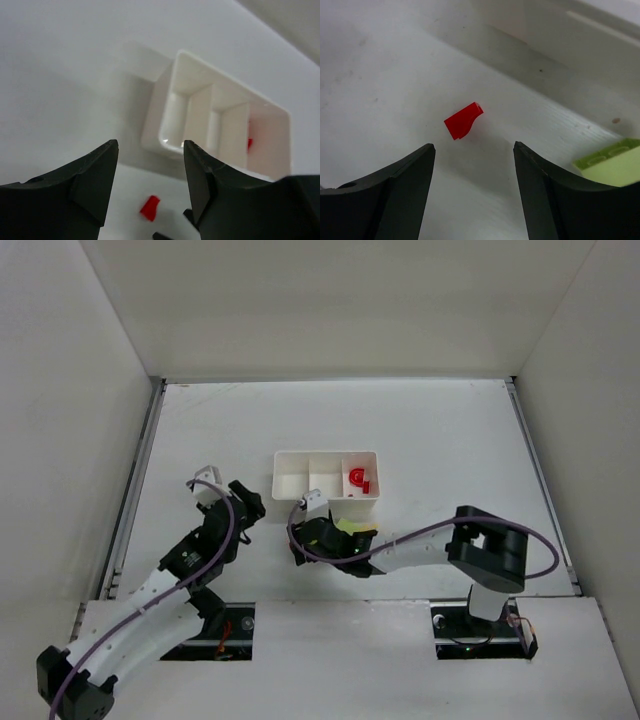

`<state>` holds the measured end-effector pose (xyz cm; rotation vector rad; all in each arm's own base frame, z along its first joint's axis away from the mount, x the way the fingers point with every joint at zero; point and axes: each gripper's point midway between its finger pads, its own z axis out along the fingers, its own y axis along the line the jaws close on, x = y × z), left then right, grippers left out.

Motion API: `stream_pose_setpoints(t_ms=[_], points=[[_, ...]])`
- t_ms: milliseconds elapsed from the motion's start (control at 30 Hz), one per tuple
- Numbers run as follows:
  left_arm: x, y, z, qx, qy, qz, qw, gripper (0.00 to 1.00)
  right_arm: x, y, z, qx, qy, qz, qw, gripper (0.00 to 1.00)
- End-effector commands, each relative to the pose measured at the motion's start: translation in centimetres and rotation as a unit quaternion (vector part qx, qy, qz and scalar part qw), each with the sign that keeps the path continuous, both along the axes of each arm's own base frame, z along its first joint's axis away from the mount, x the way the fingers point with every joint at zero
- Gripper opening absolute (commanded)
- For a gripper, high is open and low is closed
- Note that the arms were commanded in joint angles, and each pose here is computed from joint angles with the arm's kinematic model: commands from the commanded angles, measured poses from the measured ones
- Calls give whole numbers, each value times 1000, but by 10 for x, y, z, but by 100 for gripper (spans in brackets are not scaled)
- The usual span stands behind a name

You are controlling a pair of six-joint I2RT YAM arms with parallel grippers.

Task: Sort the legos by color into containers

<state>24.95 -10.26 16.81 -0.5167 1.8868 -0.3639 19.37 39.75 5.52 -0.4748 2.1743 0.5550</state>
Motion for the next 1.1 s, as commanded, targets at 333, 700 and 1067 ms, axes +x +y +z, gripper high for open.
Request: stream_pose_setpoints(t_ms=[333, 700, 1067], points=[[-31, 40, -50, 14, 68, 54, 996, 51, 24, 40, -7, 13, -7, -30, 999, 62], [-26, 41, -41, 18, 58, 53, 997, 51, 18, 19, 19, 17, -28, -37, 999, 22], [-26, -27, -39, 0, 53, -58, 997, 46, 79, -87, 174, 119, -142, -108, 977, 25]])
